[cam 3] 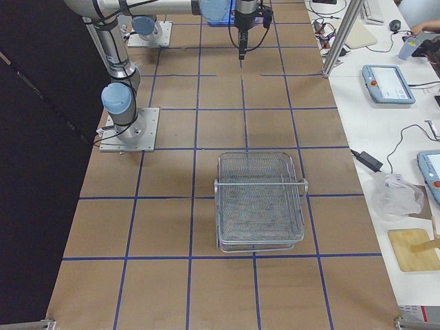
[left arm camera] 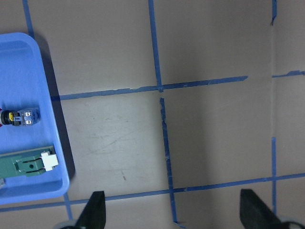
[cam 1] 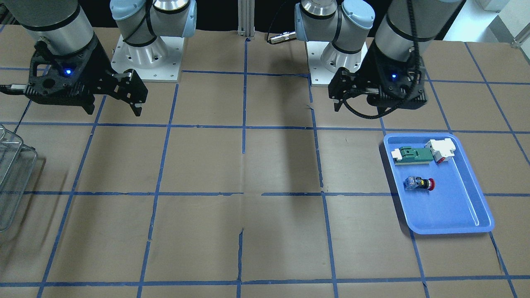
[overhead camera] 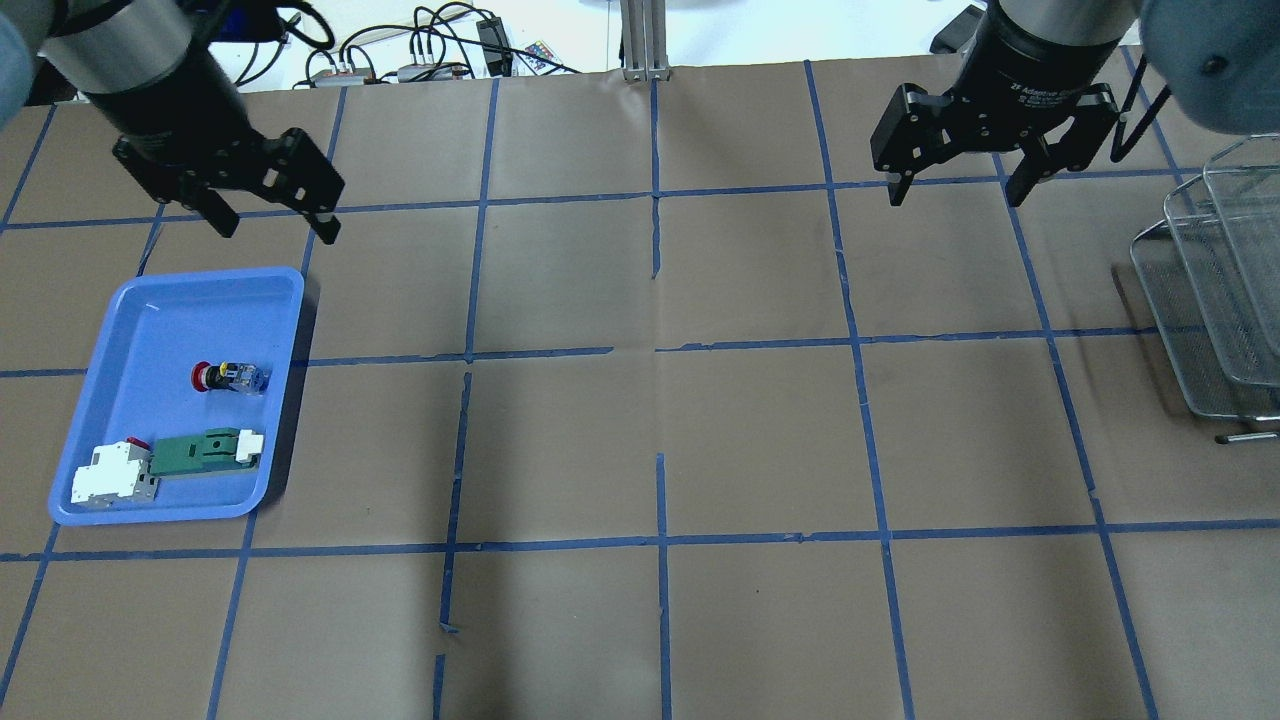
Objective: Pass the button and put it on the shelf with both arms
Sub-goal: 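Move the left gripper down toward the red push button in the blue tray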
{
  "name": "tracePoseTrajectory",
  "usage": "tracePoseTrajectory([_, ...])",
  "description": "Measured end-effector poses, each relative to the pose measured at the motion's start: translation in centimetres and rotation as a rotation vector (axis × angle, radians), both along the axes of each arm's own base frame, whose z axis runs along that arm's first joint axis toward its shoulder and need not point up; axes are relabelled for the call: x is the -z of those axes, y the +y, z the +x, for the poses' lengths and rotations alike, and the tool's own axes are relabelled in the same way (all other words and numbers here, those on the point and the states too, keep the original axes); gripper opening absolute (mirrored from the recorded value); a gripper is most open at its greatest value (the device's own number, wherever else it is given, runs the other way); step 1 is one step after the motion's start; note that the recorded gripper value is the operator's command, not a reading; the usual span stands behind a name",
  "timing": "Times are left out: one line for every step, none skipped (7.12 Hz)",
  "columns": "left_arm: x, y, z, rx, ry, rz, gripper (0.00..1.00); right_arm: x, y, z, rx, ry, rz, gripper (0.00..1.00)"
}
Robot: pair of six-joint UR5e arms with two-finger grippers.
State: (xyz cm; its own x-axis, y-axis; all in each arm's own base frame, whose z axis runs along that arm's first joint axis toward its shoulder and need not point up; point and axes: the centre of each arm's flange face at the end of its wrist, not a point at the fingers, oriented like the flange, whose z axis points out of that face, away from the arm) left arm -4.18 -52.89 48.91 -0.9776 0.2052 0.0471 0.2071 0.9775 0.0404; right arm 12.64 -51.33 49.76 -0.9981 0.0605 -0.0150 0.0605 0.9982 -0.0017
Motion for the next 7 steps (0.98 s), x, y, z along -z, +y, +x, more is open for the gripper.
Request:
tracePoseTrajectory([0.6, -0.7, 4.6, 0.088, 0.014, -0.001, 1.0, 0.0, 0.0, 0.0, 0.007, 0.0, 0.001, 1.0])
tracePoseTrajectory([1.6, -0.9, 8.5, 0.184, 0.029, 0.006, 1.0, 0.0, 0.0, 0.0, 0.009, 0.0, 0.001, 1.0])
tracePoseTrajectory([3.1, -1.2, 11.7, 0.316, 0.05, 0.02, 1.0, 0.1, 0.0, 0.0, 0.009, 0.001, 0.002, 1.0])
tracePoseTrajectory([4.9, -1.9, 13.9, 0.465, 0.07, 0.025, 1.0, 0.1, 0.1, 0.1, 0.008, 0.001, 0.003, 1.0])
tracePoseTrajectory([6.8, -3.1, 15.5, 0.625, 0.069, 0.008, 1.0, 0.1, 0.1, 0.1, 0.008, 0.001, 0.004, 1.0])
tracePoseTrajectory([9.3, -4.2, 17.1, 0.799, 0.039, -0.017, 1.0, 0.2, 0.1, 0.1, 0.008, 0.001, 0.004, 1.0])
tracePoseTrajectory([12.2, -4.5, 19.1, 0.936, 0.008, -0.031, 1.0, 0.2, 0.1, 0.1, 0.007, 0.001, 0.005, 1.0])
